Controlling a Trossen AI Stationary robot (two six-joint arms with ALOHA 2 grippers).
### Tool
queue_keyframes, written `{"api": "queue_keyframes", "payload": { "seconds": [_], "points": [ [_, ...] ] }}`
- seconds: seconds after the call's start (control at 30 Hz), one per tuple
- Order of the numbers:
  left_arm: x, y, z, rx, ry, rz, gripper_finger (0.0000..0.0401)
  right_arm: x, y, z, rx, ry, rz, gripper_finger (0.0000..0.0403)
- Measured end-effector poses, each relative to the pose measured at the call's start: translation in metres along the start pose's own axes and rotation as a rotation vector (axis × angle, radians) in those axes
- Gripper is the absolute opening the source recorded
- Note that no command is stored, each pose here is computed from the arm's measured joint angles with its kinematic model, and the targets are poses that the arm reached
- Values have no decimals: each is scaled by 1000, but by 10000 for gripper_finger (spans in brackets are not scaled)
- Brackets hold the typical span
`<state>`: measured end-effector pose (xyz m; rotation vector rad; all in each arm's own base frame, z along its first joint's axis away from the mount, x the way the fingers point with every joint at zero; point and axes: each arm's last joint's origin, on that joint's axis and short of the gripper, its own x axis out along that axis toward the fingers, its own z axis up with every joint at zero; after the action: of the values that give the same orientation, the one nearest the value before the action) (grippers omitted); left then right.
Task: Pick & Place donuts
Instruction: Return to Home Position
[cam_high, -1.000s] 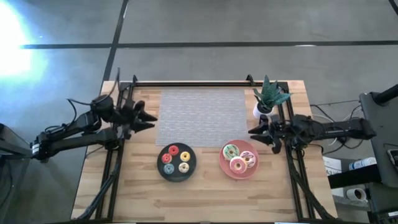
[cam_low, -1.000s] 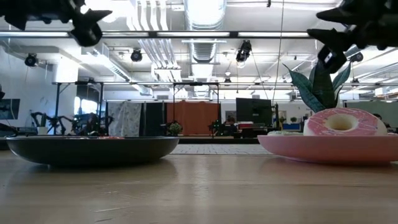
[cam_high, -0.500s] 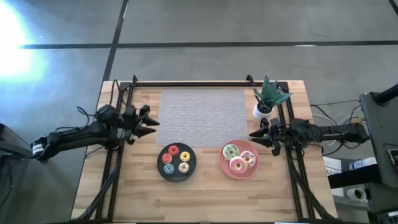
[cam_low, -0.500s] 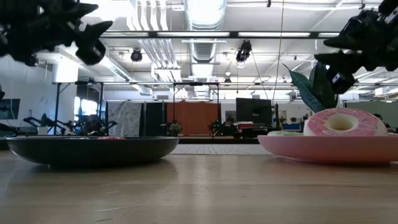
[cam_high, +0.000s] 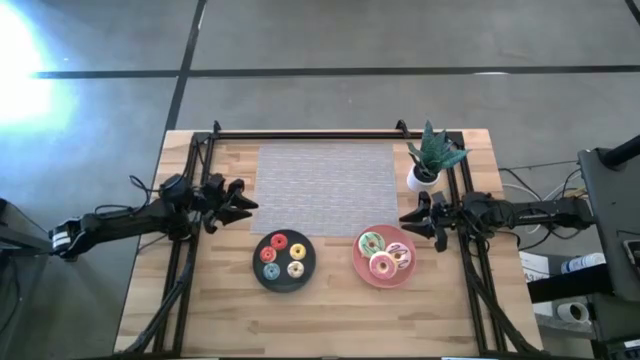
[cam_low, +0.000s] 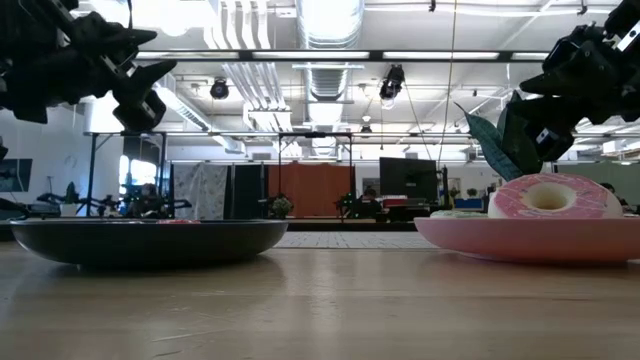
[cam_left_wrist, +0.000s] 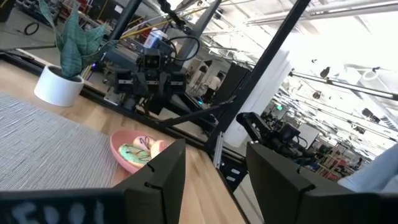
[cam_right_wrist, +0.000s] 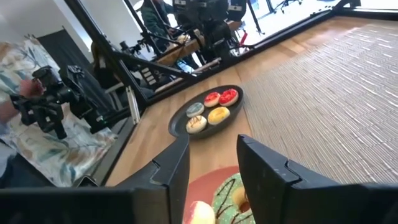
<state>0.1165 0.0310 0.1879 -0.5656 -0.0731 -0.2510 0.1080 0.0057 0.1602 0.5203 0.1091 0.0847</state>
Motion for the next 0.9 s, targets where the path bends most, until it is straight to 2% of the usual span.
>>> {"api": "queue_keyframes", "payload": {
  "seconds": [0.27, 0.67, 0.77, 0.87, 0.9],
  "points": [
    [0, 0, -2, -12, 11, 5, 144, 0, 0, 0, 0, 3, -1, 128],
    [-11, -28, -3, 23, 3, -197, 144, 0, 0, 0, 0, 2, -1, 130],
    [-17, -33, -6, 131, 32, -286, 144, 0, 0, 0, 1, 2, 0, 125],
    [-22, -34, -12, 351, 43, -341, 144, 0, 0, 0, 1, 2, 0, 123],
    [-21, -31, -15, 403, 66, -324, 144, 0, 0, 0, 0, 2, 0, 123]
  ]
}}
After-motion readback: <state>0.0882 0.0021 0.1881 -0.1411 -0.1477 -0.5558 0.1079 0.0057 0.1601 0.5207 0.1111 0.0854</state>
